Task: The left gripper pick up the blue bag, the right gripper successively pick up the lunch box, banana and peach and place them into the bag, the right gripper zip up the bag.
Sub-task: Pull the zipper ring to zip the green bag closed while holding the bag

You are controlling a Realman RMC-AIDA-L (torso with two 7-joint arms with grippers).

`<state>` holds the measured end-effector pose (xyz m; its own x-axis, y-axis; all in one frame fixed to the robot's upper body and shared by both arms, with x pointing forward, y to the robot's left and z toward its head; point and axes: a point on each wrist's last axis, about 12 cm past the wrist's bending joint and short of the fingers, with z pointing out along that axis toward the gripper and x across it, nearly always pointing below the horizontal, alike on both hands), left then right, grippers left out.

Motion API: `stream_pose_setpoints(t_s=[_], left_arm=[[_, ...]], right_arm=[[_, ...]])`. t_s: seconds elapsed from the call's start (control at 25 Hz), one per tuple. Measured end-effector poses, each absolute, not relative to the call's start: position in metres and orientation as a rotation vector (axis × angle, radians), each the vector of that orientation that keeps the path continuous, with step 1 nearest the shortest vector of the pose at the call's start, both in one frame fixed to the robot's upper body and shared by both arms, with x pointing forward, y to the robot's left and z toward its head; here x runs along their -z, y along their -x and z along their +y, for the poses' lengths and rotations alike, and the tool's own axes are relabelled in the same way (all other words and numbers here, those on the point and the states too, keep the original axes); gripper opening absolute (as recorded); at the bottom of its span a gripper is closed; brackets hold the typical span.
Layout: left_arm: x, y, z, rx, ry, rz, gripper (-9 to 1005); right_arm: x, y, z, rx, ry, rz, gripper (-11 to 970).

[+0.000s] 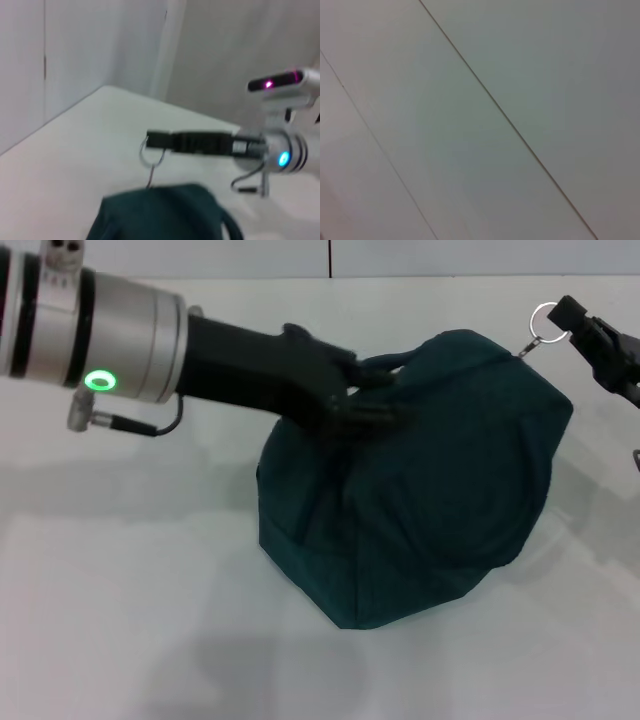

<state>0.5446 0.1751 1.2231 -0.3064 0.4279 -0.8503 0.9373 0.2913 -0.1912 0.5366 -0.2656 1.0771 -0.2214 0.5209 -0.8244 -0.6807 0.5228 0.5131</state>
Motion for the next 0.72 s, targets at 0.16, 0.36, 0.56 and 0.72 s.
stream_pose_setpoints(t_s=[0.16, 0.36, 0.56, 0.72], left_arm=[[-1.23, -0.551, 0.16, 0.971, -1.208, 1.922, 302], [-1.233, -0.562, 0.138, 0.899, -1.229, 1.984, 622], [-1.23, -0.567, 0.129, 0.803, -1.242, 2.042, 847], [-1.23, -0.567, 0.128, 0.794, -1.229, 2.062, 844]], right_arm=[[-1.077, -0.537, -0.264, -1.118, 0.152, 1.414, 27], [-1.077, -0.537, -0.263, -1.12, 0.155, 1.415, 28], [-1.076, -0.537, -0.263, -1.12, 0.157, 1.416, 28], [-1.075, -0.535, -0.264, -1.12, 0.153, 1.42, 29]])
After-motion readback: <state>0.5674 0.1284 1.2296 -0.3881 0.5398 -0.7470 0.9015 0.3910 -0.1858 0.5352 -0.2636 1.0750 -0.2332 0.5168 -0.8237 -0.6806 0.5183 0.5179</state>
